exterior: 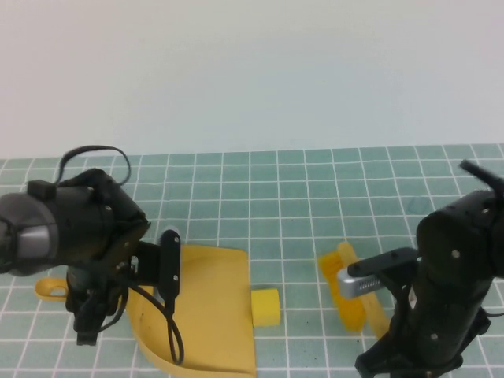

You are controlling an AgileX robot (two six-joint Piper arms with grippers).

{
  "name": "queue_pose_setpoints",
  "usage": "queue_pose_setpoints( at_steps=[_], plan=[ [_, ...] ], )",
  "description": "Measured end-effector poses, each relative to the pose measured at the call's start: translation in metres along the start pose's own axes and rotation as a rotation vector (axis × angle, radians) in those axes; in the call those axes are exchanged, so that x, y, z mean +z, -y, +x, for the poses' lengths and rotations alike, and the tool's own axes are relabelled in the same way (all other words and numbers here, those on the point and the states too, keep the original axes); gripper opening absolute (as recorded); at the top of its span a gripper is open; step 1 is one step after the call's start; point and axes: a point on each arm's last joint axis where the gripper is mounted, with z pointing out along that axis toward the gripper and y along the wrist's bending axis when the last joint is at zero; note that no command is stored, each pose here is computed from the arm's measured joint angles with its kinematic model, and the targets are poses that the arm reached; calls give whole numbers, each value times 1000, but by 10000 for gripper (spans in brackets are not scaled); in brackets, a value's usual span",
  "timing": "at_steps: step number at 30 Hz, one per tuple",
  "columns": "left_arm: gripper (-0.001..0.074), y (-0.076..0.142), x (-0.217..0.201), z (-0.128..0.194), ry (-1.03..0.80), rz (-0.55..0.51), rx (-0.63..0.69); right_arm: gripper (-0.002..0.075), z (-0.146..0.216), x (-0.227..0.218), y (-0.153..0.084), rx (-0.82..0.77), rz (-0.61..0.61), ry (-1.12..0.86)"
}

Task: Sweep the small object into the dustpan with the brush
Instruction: Sweep the small ball

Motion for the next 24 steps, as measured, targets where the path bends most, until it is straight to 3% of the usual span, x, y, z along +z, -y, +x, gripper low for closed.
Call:
queue_pose_setpoints(
  at_steps=[5, 9, 18, 24],
  plan=[
    [0, 2, -2, -9, -1, -31, 40, 167, -5, 18, -1, 13, -2, -44],
    [0, 3, -3, -14, 13, -44, 40, 167, -7, 17, -8, 6, -82, -35],
    [0, 3, 0, -15, 15, -33, 36, 167, -22, -11, -68, -98, -324, 39],
    [1, 3, 0, -15, 20, -41, 1, 167, -34, -36, -82, -128, -370, 105]
  ],
)
